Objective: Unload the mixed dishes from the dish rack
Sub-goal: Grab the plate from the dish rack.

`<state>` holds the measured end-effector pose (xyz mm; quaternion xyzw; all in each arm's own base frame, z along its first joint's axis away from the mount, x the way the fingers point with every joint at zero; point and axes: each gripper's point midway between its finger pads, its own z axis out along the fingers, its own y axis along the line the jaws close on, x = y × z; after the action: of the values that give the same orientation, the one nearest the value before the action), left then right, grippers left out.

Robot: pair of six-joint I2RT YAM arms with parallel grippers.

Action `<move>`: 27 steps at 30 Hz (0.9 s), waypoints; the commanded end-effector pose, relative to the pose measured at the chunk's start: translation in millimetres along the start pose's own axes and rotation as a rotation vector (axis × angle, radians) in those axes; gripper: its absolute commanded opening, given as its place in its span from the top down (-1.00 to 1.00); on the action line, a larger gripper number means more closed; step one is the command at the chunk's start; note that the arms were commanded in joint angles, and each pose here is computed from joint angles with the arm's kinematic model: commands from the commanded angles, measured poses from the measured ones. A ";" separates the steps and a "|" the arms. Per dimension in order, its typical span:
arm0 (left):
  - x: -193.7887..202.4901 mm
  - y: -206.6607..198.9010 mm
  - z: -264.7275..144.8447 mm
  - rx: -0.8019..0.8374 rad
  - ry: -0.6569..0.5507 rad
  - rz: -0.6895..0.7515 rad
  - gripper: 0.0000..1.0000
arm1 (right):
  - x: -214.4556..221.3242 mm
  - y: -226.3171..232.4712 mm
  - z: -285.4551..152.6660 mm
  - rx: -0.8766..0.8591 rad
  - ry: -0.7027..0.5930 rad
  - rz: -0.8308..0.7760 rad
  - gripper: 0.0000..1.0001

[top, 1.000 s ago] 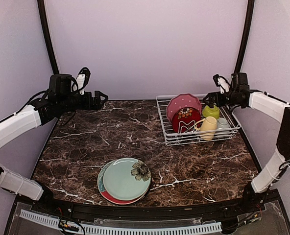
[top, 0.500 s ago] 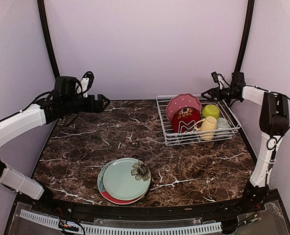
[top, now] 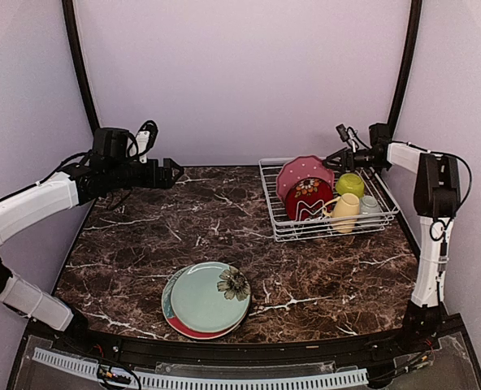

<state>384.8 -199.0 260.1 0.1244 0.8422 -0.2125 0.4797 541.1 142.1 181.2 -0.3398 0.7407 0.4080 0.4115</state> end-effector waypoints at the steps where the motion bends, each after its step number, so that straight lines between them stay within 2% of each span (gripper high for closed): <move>1: -5.4 -2.8 -1.8 0.018 -0.006 0.012 -0.97 | 2.6 5.0 19.6 -0.066 0.012 -0.007 -0.37; 12: -5.3 -5.4 -1.2 0.034 -0.005 0.010 -0.96 | 19.8 26.2 57.5 -0.201 0.083 -0.032 0.03; 17: -3.9 -5.6 0.1 0.037 0.000 0.008 -0.97 | 19.0 32.4 54.6 -0.225 0.080 -0.040 0.21; 22: -3.9 -6.2 0.4 0.041 0.000 0.006 -0.97 | 18.3 38.1 51.2 -0.234 0.093 -0.043 0.50; 27: -3.7 -7.5 0.5 0.048 0.001 0.003 -0.97 | 9.9 43.3 45.9 -0.222 0.098 -0.063 0.58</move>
<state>382.9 -204.3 257.6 0.1328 0.8421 -0.2250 0.4718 532.9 192.9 155.2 -0.4531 0.6838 0.4232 0.3848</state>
